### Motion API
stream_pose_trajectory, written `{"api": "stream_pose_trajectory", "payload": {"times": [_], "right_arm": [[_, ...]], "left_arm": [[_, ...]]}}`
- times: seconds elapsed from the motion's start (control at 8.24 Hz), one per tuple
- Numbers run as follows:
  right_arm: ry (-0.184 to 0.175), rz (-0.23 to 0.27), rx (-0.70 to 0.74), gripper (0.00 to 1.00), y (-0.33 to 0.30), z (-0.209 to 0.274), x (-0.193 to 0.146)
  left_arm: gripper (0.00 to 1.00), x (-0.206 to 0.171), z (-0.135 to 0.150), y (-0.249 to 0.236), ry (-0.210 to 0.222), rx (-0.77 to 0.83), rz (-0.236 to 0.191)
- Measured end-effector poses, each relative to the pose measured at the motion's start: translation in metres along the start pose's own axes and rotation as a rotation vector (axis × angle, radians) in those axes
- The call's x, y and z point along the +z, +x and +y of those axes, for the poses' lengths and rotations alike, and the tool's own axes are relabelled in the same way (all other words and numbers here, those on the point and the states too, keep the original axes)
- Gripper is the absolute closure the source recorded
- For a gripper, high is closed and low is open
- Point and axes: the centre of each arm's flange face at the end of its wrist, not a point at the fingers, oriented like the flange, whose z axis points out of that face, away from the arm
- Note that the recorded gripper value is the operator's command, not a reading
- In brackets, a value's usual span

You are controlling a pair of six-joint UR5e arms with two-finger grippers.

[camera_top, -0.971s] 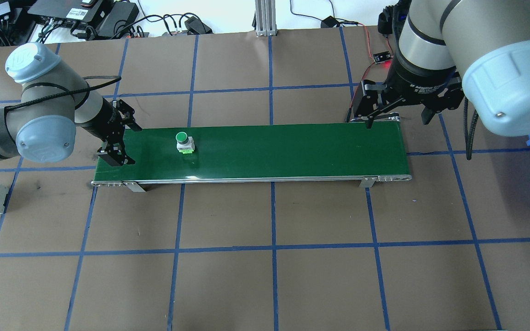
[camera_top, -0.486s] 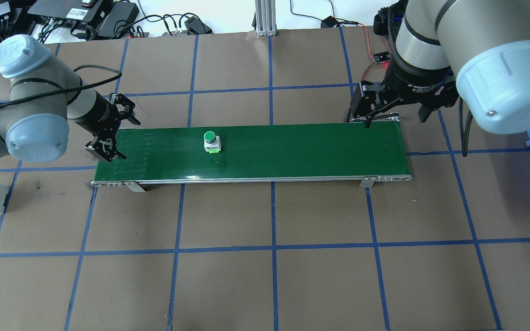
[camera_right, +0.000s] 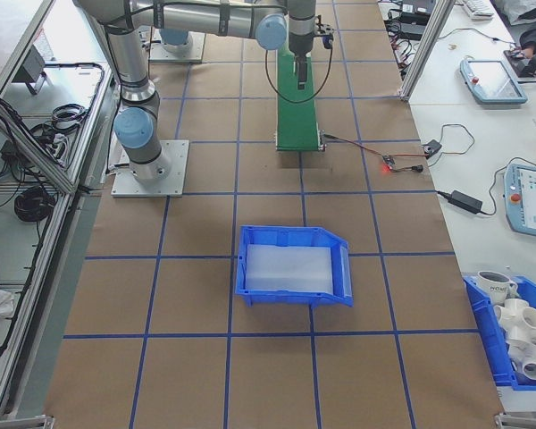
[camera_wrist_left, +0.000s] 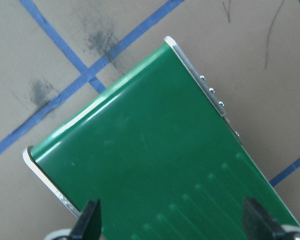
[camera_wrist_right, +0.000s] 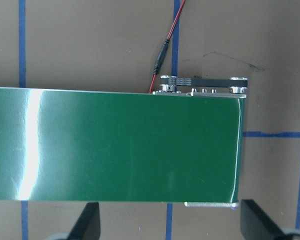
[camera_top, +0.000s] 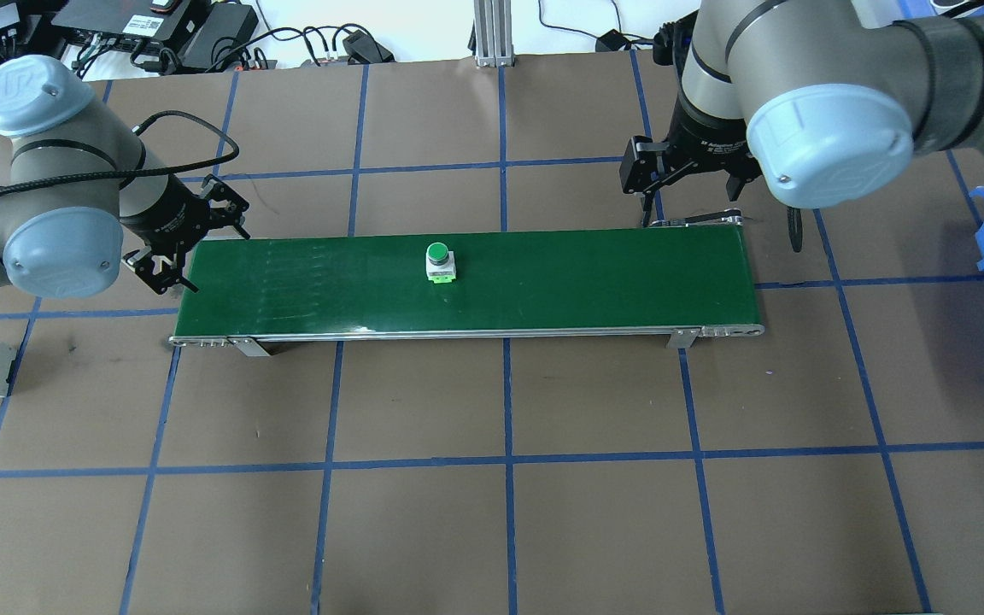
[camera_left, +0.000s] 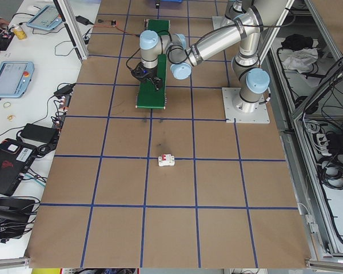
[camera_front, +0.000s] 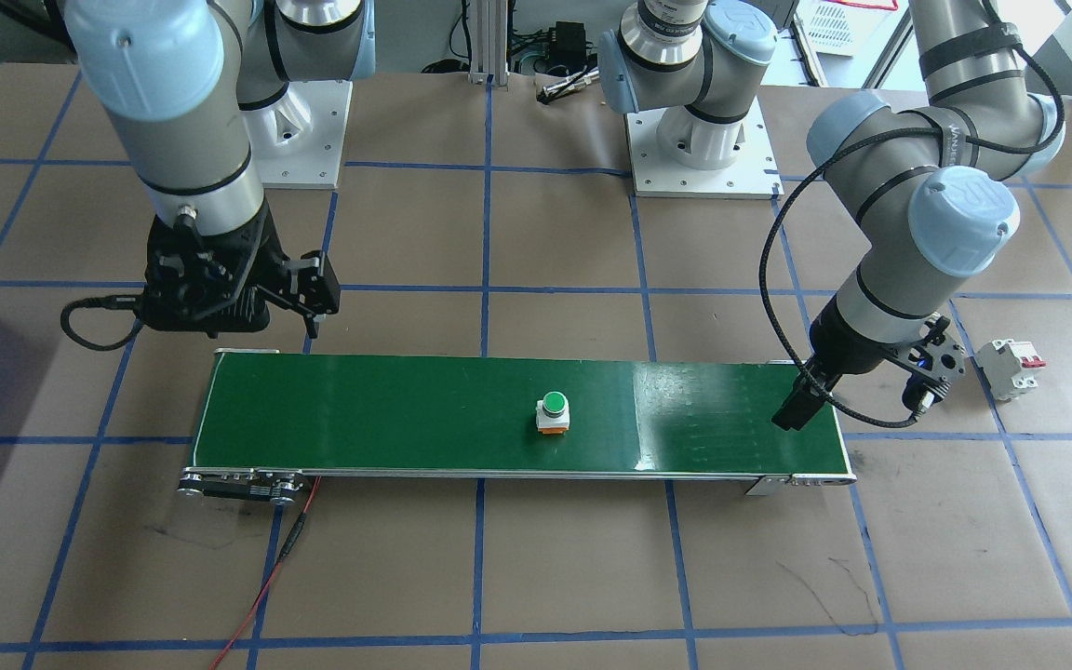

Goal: Move button from left to right

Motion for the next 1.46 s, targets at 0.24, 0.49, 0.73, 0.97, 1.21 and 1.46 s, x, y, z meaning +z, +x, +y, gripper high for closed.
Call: {"api": "stream_pose_trajectory", "payload": {"times": [0.24, 0.49, 0.73, 0.97, 1.21, 1.46], "right_arm": [[-0.028, 0.002, 0.006, 0.00, -0.005, -0.024, 0.046], [-0.037, -0.018, 0.020, 0.00, -0.009, -0.033, 0.067], [-0.043, -0.092, 0.095, 0.00, -0.017, -0.033, 0.071], [-0.040, -0.173, 0.136, 0.00, -0.025, -0.028, 0.077], [-0.014, -0.246, 0.174, 0.00, -0.035, -0.029, 0.089], [-0.018, -0.266, 0.172, 0.13, -0.039, -0.033, 0.106]], "left_arm": [[0.00, -0.027, -0.001, -0.001, 0.044, 0.161, -0.014], [0.00, -0.075, -0.003, 0.000, 0.056, 0.290, -0.061], [0.00, -0.129, 0.008, 0.016, 0.048, 0.397, -0.105], [0.00, -0.195, 0.050, 0.041, 0.031, 0.498, -0.120], [0.00, -0.249, 0.091, 0.048, 0.030, 0.564, -0.120], [0.00, -0.272, 0.109, 0.041, 0.030, 0.582, -0.119]]}}
